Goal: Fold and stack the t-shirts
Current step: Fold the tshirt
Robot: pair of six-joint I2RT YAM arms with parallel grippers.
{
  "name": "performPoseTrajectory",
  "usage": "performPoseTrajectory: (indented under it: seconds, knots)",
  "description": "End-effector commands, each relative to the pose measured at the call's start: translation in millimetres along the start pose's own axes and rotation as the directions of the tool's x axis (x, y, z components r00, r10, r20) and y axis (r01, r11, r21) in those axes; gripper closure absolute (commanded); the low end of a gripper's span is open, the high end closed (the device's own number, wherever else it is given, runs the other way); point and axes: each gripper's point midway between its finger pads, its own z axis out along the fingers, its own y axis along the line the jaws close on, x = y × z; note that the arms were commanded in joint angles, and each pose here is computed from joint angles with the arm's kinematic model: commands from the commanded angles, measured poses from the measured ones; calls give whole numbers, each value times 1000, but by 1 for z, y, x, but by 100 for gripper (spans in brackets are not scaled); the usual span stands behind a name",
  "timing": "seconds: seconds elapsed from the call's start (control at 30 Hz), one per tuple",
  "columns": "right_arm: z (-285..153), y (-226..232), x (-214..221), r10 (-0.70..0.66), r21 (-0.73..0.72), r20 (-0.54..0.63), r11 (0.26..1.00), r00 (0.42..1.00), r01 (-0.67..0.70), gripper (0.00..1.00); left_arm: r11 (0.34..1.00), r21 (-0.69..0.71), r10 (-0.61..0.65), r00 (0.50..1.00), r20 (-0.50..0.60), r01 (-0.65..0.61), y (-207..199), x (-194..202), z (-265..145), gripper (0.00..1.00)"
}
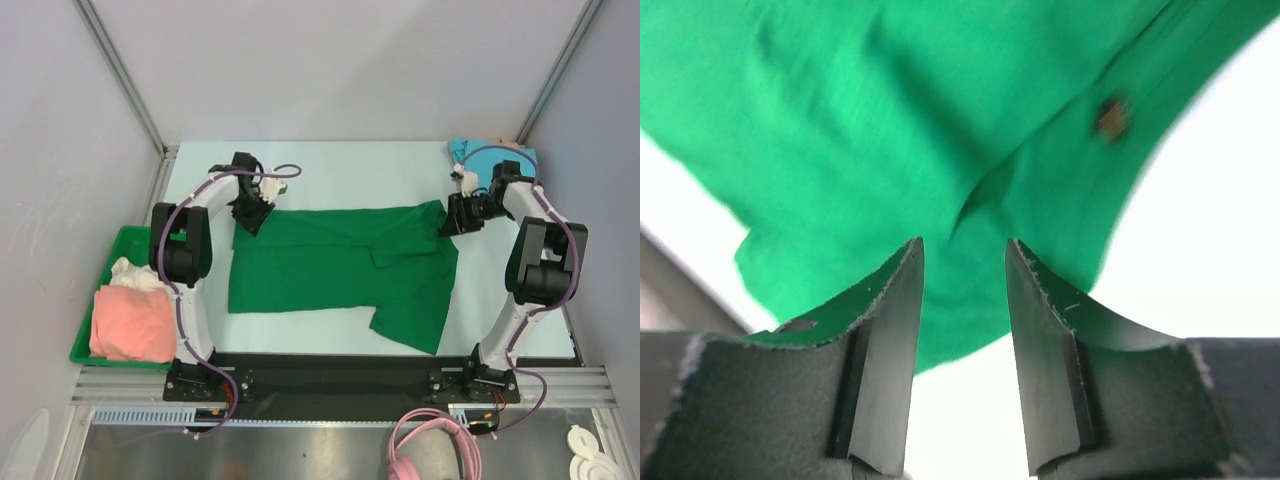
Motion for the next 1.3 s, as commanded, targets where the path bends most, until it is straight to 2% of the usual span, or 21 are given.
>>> performPoseTrajectory:
  seconds: [0.0, 0.1, 0.27, 0.5, 0.77, 1.0, 1.27]
  knots:
    - [-18, 41, 15, 33, -281, -13, 959, 999, -36, 56, 998, 49, 32, 999, -32, -31, -7, 4, 6, 64]
    - [-26, 42, 18, 84, -353, 8, 932, 996, -76, 54, 998, 43, 48, 997, -58, -46, -8, 10, 9, 64]
    - [-14, 39, 26, 102, -400, 12, 912, 995, -89, 49, 996, 34, 84, 993, -85, -81, -13, 13, 10, 64]
    - [21, 15, 25, 127, -396, 16, 912, 992, -111, 45, 992, 28, 127, 985, -114, -125, -22, 16, 10, 64]
    - [35, 6, 17, 99, -385, 21, 919, 995, -83, 42, 992, 21, 130, 983, -129, -128, -23, 22, 8, 64]
    - [42, 21, 18, 76, -415, -6, 907, 997, -72, 41, 992, 19, 128, 984, -124, -127, -22, 19, 10, 64]
    - [39, 38, 44, 75, -442, -81, 891, 994, -104, 42, 992, 19, 124, 986, -113, -123, -21, 17, 9, 65]
